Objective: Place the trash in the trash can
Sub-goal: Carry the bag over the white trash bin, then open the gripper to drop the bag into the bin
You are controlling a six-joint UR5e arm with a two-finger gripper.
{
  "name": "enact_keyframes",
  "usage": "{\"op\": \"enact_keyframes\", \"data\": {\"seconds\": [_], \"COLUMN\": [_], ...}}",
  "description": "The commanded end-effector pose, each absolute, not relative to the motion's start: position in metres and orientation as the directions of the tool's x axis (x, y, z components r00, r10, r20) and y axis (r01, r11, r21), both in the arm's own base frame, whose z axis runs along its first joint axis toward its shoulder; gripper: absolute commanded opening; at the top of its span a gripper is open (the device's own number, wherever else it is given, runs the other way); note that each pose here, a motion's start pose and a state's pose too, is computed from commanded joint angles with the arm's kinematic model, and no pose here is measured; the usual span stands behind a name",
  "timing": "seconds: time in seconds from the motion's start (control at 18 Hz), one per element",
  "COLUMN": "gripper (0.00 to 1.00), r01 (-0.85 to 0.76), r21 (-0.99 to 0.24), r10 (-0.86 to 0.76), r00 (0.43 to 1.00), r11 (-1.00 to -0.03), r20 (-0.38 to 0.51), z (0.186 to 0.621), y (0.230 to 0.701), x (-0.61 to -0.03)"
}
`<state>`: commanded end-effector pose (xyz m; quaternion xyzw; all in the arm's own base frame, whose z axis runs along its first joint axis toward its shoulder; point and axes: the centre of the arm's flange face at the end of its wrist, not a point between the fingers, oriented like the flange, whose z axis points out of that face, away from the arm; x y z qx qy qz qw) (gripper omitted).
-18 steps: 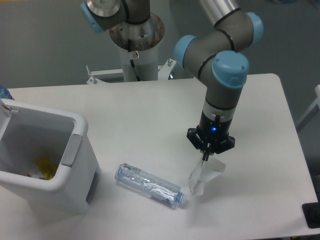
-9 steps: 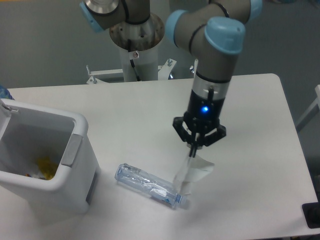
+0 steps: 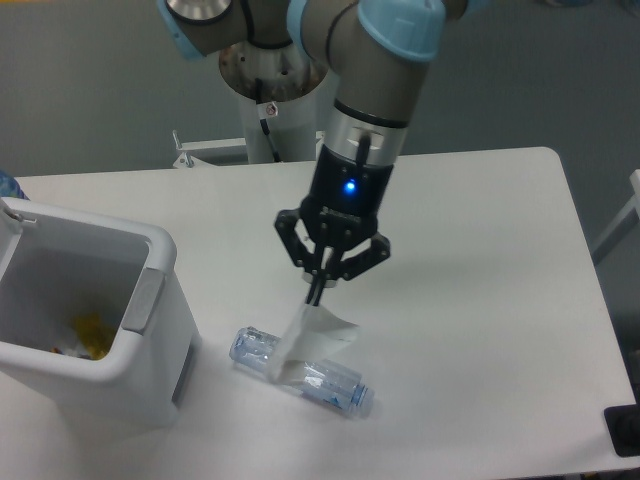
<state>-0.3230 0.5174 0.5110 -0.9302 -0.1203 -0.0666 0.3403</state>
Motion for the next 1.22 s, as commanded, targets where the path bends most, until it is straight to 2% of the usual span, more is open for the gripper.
{"op": "enact_keyframes", "data": {"seconds": [0.39,0.72,1.11,1.17,1.22], "gripper": [0.00,0.00,0.00,0.01,0.09], "r01": [0.315,0.313,0.264,0.251,0.244], "r21": [-0.672,-0.653,-0.659,-0.666,-0.670], "r10": [0.163,0.118,0.051,0.038,0.030], "r00": [0.946,0.938,0.945,0.948,0.949], "r11": [-0.670,-0.689,-0.705,-0.702,-0.701], "r20": [0.280,0.325,0.324,0.317,0.314], "z": [0.558,0.560,0.551,0.551,0.551], "y": [0.503,0.526,0.539,0.540,0.542], "x": [-0.284,-0.224,-0.178,-0.173,-0.170]}}
